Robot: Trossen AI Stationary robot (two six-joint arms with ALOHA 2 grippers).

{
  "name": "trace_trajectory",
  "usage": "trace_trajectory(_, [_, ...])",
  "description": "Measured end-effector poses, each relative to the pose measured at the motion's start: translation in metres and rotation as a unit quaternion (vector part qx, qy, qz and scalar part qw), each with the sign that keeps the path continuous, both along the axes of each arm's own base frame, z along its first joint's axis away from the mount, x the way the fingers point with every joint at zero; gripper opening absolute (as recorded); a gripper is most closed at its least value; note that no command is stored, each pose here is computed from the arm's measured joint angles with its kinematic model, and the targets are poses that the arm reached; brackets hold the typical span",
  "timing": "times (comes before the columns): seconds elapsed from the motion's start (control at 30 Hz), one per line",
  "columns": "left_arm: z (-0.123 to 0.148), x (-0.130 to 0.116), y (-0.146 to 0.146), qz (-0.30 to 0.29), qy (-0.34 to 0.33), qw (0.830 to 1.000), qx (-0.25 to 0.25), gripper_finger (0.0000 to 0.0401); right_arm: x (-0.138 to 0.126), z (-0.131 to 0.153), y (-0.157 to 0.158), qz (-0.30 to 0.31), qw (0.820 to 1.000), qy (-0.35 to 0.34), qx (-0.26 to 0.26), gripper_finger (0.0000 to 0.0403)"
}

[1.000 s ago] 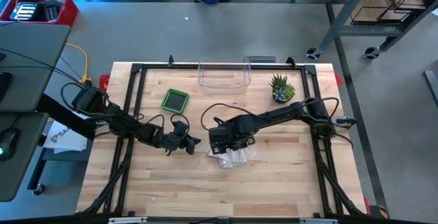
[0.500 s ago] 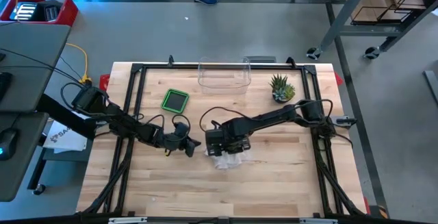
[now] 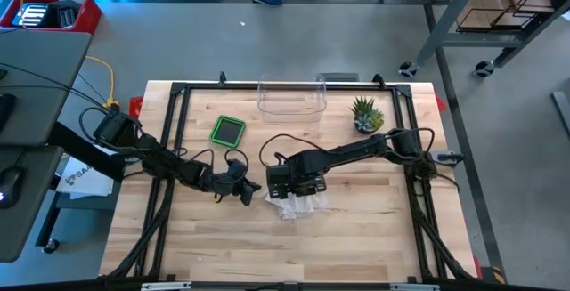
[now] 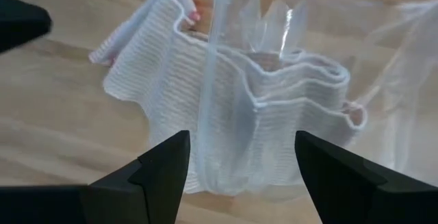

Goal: Roll bandage
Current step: Put the rolled bandage into the transparent zip bag

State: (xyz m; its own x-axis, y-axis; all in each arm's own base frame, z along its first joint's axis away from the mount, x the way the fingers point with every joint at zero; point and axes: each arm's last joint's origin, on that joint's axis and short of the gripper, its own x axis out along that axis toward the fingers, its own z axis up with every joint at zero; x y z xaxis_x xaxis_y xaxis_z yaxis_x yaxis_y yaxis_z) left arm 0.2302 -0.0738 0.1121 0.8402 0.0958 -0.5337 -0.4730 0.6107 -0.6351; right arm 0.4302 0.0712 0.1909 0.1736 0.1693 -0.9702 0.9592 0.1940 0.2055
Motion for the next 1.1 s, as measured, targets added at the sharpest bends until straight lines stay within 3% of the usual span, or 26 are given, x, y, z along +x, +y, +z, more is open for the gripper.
trace_trajectory(0.23, [0.000, 0.000, 0.001, 0.005, -0.001, 1.000, 0.003, 0.0000, 0.004, -0.022, 0.002, 0.013, 0.999, 0.027, 0.026, 0.0256])
trace_trajectory(0.53, [0.000, 0.000, 0.001, 0.008, -0.002, 1.000, 0.000, 0.0000, 0.003, -0.024, 0.000, 0.058, 0.998, 0.028, 0.023, 0.0246])
trace_trajectory(0.63, [0.000, 0.000, 0.001, 0.009, -0.002, 1.000, 0.000, 0.0000, 0.001, -0.024, 0.000, 0.048, 0.998, 0.040, 0.022, 0.0197])
trace_trajectory(0.83, [0.000, 0.000, 0.001, 0.014, -0.003, 1.000, -0.011, 0.0000, 0.003, -0.021, 0.007, 0.087, 0.996, 0.011, 0.018, 0.0023])
trace_trajectory(0.97, [0.003, 0.004, 0.002, 0.011, -0.021, 0.997, -0.069, 0.0000, 0.000, -0.012, 0.010, 0.115, 0.993, 0.001, 0.017, 0.0008])
trace_trajectory(1.1, [0.015, 0.008, -0.001, -0.021, -0.073, 0.995, -0.072, 0.0000, -0.002, -0.002, 0.007, 0.131, 0.991, -0.013, 0.011, 0.0003])
